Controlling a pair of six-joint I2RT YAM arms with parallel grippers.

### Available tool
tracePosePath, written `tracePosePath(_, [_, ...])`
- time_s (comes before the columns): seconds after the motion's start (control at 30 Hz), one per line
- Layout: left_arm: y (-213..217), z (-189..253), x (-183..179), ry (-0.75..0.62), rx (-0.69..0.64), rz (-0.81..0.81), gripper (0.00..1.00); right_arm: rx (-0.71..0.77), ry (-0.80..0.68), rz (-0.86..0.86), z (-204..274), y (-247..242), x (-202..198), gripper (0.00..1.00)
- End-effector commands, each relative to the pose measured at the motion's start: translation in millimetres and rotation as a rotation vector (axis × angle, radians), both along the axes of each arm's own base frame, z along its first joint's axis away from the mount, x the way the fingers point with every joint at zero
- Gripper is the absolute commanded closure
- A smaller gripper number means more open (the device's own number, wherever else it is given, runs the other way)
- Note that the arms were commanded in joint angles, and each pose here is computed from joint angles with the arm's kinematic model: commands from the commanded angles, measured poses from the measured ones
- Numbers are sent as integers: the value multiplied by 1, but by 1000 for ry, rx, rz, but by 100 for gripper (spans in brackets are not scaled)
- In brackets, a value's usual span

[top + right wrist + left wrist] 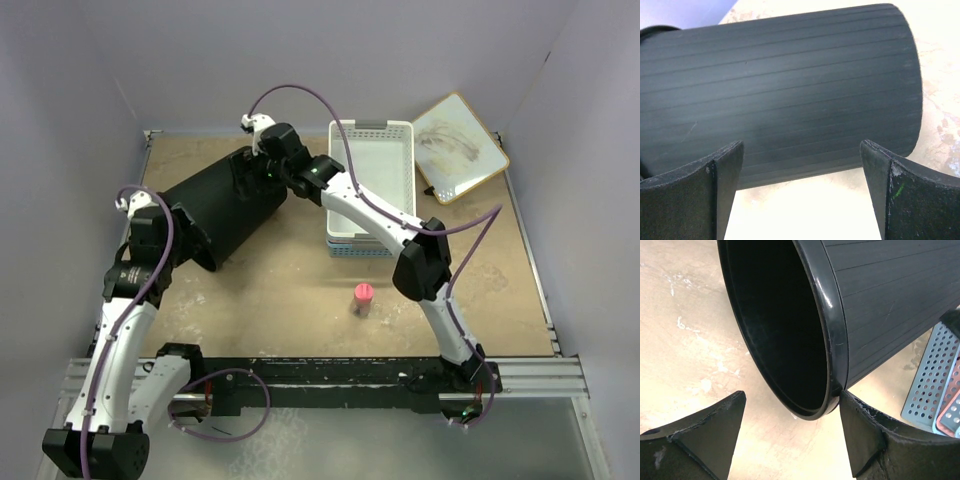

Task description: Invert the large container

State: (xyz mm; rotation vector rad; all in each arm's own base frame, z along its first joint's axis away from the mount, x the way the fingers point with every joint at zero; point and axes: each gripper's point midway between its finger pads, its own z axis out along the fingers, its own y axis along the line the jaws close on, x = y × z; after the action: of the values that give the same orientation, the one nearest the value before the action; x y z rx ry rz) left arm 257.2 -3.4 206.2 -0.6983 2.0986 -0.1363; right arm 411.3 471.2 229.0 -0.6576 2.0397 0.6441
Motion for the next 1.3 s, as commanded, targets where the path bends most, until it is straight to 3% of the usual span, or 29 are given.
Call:
tracePosePath(0.0, [-1, 2, 3, -44, -6, -1, 31, 176, -47, -54, 54, -12, 22, 0])
tracePosePath(0.43, [3, 6, 3, -7, 44, -24, 38, 229, -36, -168, 34, -33, 76, 0])
tracePosePath(0.6, [1, 3, 3, 1, 36, -33, 39, 275, 36, -84, 15, -23, 86, 0])
tracePosePath(0.83, [-1, 25, 8, -52, 29, -38, 36, 311, 119, -1, -6, -8, 75, 0])
tracePosePath(0.97, [5, 59, 12, -158, 47, -13, 28, 376, 150, 88, 0, 1, 58, 0])
tracePosePath(1.1, [14, 86, 11, -243, 81, 25, 28, 444, 194, 153, 5, 3, 37, 0])
tracePosePath(1.27, [44, 73, 5, -87, 198, 152, 38, 468, 220, 179, 7, 1, 23, 0])
